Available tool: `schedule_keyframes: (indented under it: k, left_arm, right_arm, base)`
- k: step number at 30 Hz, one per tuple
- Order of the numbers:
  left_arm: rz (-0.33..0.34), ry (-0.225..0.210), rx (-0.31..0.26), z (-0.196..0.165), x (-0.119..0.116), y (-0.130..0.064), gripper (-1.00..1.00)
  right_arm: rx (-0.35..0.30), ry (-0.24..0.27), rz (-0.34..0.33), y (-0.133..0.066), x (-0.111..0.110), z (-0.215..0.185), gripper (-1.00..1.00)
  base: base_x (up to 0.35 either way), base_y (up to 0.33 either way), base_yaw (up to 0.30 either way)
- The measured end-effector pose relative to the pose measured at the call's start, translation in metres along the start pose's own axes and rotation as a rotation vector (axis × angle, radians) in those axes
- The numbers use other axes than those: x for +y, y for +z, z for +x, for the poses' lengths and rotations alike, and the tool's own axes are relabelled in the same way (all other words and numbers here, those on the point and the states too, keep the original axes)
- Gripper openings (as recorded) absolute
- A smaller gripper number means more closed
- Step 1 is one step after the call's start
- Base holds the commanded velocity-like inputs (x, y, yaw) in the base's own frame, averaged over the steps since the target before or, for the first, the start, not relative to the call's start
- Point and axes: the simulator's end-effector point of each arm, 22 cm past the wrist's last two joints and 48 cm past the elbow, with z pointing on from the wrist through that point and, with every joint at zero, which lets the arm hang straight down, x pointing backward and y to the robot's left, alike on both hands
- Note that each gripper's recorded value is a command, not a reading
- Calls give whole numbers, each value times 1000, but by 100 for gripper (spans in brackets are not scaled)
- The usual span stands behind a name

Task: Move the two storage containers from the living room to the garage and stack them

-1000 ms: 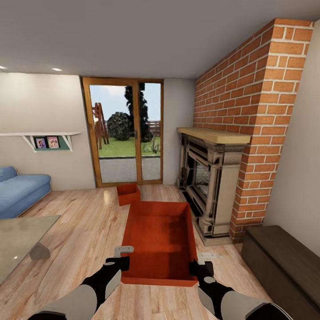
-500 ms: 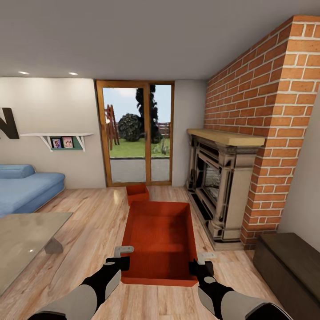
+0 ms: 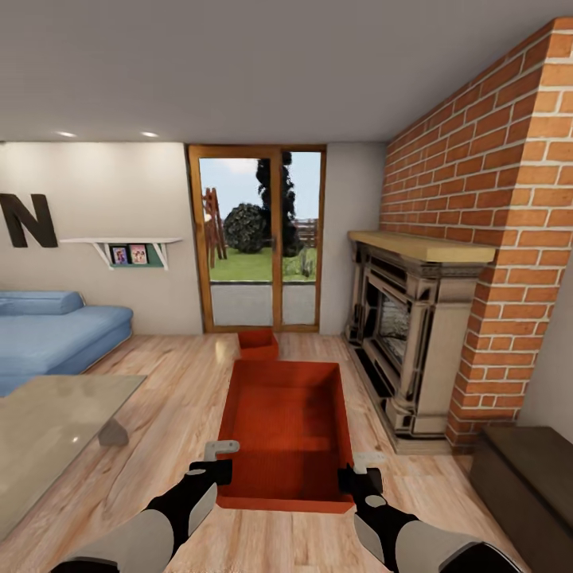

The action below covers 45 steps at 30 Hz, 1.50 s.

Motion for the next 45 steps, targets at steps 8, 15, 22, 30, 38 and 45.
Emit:
schedule_keyframes:
  k: [8,15,22,30,38,45]
  left_arm:
    - [0,-1,0,0,0,0,-100]
    - [0,-1,0,0,0,0,-100]
    - [0,0,0,0,0,0,-100]
    - [0,0,0,0,0,0,-100]
    - [0,0,0,0,0,0,-100]
    - [0,0,0,0,0,0,-100]
  right_arm:
    - [0,-1,0,0,0,0,-100]
    - [0,-1,0,0,0,0,-100]
    - [0,-1,0,0,0,0,-100]
    - [0,-1,0,0,0,0,-100]
    - [0,0,0,0,0,0,-100]
    - [0,1,0,0,0,0,-100]
  base:
    - [0,0,271]
    - [0,0,274]
    - [0,0,274]
    - [0,0,276]
    - [0,0,277]
    - [0,0,277]
